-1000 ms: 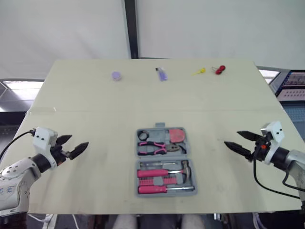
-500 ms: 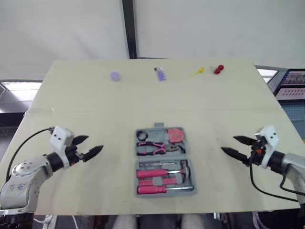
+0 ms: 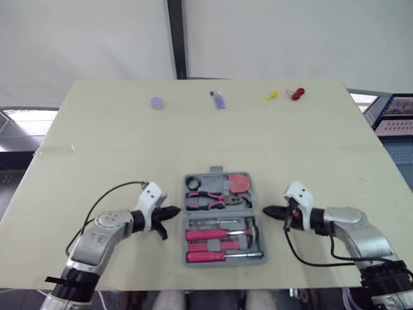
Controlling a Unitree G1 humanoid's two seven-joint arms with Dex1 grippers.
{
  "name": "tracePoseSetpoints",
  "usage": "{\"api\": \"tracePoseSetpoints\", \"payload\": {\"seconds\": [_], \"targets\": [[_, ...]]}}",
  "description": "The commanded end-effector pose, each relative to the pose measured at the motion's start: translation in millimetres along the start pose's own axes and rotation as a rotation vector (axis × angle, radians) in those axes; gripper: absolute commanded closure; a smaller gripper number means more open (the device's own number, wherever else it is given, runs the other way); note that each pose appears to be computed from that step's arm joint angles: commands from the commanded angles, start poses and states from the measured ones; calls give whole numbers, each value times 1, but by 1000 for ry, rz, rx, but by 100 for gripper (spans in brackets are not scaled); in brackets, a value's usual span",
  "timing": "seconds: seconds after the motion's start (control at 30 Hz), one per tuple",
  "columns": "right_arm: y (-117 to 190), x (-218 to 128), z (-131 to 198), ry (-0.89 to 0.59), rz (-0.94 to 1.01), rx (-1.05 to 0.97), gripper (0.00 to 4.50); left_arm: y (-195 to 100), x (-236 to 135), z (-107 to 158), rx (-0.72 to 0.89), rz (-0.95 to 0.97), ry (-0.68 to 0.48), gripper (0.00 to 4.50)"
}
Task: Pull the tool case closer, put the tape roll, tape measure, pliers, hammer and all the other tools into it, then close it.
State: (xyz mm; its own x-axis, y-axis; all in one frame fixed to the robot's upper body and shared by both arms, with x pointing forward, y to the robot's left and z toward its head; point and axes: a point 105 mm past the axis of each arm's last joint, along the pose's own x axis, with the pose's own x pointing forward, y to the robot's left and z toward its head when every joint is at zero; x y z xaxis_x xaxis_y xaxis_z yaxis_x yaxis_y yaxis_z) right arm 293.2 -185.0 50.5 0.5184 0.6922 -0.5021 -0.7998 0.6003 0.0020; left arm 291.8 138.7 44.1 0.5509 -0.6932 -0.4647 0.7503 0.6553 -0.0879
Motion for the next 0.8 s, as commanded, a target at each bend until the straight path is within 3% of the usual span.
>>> {"api": "tracePoseSetpoints", "payload": {"seconds": [0.03,0.47,0.8], "targets": [[3,1,7,-18,1,-18,443,-7,6,8,6,-25,-19,450],[15,17,18,-59,39,11,443,-23,14,13,-19,-86,-24,450],[36,14,10,-42,92,45,443,-34,-4,-3,-32,-107,22,450]]}}
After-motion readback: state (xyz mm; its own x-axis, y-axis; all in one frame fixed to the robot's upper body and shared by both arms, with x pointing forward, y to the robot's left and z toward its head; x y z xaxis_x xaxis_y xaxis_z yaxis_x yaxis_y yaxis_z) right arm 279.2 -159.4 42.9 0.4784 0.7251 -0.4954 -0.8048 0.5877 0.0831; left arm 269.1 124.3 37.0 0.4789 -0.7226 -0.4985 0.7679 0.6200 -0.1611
